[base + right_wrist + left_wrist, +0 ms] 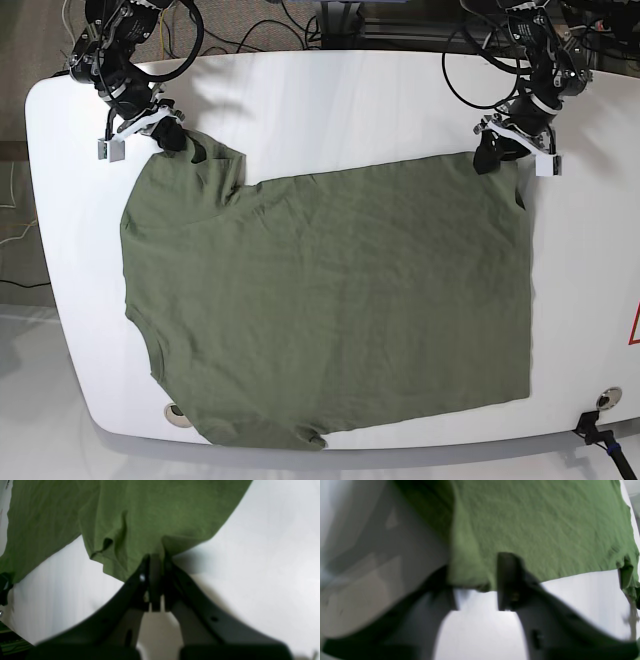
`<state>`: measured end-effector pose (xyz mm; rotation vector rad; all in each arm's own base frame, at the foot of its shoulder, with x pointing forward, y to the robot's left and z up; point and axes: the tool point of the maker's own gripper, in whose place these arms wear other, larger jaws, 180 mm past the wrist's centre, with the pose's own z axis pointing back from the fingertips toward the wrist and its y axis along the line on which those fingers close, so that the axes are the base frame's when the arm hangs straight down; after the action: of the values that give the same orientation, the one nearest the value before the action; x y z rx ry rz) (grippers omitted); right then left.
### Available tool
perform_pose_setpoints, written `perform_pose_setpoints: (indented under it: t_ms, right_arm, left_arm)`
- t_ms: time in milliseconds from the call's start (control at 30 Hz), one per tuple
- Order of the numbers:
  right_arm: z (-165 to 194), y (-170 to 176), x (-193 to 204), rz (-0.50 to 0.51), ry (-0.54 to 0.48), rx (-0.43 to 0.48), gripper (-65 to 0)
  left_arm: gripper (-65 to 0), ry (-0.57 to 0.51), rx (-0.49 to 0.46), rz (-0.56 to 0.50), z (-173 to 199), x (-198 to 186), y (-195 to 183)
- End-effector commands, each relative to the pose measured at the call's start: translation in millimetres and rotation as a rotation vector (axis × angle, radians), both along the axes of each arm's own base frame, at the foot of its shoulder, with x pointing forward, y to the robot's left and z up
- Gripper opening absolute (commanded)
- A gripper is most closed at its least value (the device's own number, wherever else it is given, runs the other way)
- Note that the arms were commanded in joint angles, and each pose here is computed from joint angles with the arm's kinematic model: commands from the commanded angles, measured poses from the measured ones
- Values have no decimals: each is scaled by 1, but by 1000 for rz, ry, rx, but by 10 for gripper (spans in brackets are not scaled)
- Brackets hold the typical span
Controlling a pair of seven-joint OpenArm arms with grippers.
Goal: Fold the T-shirt properly
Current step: 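Lift the shirt edge with both grippers and pull it toward the arms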
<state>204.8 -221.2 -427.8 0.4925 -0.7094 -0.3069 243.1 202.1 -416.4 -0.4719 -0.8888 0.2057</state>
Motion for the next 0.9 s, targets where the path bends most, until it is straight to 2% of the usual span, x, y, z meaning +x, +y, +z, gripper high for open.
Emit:
perform_pose_setpoints:
  t_ms: [0, 100, 500, 700, 867]
  right_arm:
    - [2, -6, -1, 5, 6, -23, -650]
    - [2, -6, -1, 6, 7, -24, -650]
    - [9, -24, 2, 8, -5, -71, -650]
    - [41, -30, -1, 26, -85, -178, -650]
    - [54, -28, -18, 56, -85, -237, -650]
  left_arm:
    - [-566, -17, 12, -2, 6, 6, 4]
    - [-650, -36, 12, -2, 11, 13, 4]
    - [-650, -46, 21, -7, 14, 15, 5]
    - [-650, -49, 70, -27, 21, 6, 12]
    - [-650, -20, 103, -47, 19, -13, 15]
